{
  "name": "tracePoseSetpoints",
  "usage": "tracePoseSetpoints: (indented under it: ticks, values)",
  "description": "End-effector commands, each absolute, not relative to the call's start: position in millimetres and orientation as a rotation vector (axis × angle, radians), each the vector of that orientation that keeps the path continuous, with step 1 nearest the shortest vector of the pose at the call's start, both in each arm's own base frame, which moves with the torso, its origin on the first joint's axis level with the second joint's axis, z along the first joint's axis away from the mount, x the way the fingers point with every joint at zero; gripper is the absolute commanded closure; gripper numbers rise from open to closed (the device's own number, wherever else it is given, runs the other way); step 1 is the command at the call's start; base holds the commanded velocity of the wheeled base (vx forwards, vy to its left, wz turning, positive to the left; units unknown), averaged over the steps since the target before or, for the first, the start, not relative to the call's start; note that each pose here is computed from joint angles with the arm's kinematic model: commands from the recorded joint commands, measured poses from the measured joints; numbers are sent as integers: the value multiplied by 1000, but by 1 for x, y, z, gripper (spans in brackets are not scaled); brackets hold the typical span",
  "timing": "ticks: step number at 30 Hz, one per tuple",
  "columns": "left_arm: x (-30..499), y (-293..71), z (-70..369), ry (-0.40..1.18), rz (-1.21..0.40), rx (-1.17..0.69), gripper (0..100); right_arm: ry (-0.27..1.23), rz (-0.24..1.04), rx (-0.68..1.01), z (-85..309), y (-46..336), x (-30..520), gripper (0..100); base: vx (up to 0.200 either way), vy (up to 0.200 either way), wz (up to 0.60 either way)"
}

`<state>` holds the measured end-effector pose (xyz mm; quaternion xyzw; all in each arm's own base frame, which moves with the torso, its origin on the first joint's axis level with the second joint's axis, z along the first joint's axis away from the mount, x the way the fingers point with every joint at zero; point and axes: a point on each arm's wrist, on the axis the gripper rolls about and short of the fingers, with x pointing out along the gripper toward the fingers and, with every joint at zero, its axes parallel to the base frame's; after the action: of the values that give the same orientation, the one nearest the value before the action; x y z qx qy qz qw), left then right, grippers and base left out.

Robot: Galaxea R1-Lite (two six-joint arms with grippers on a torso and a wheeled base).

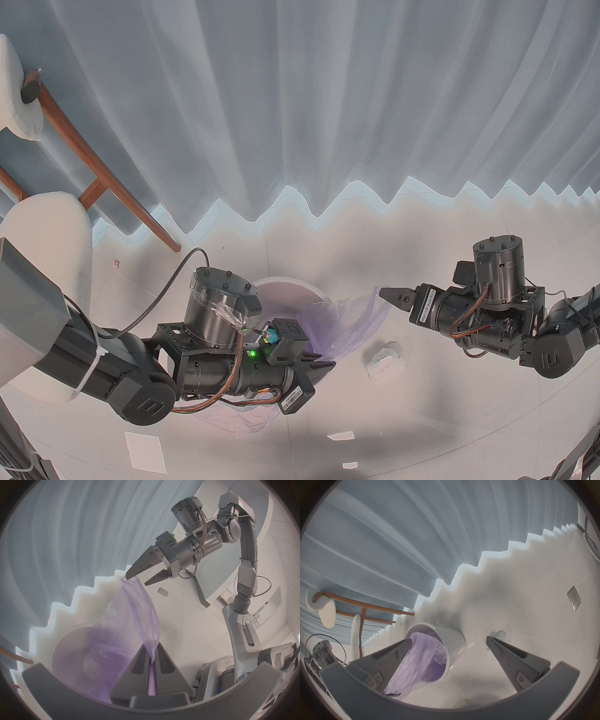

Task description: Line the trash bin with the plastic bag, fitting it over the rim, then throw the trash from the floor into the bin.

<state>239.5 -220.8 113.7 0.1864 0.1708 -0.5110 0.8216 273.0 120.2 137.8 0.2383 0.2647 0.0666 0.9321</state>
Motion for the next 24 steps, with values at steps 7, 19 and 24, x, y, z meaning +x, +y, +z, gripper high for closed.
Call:
tracePoseSetpoints:
  ticks: [7,19,24]
  values:
    - [239,-220,116,358,-1085,388,100,601,124,458,122,120,269,0,0,0,0]
    - [240,-220,118,353,-1057,393,100,669,211,404,110,145,246,0,0,0,0]
    - [237,-218,122,342,-1056,390,100,652,216,411,110,152,257,0,0,0,0]
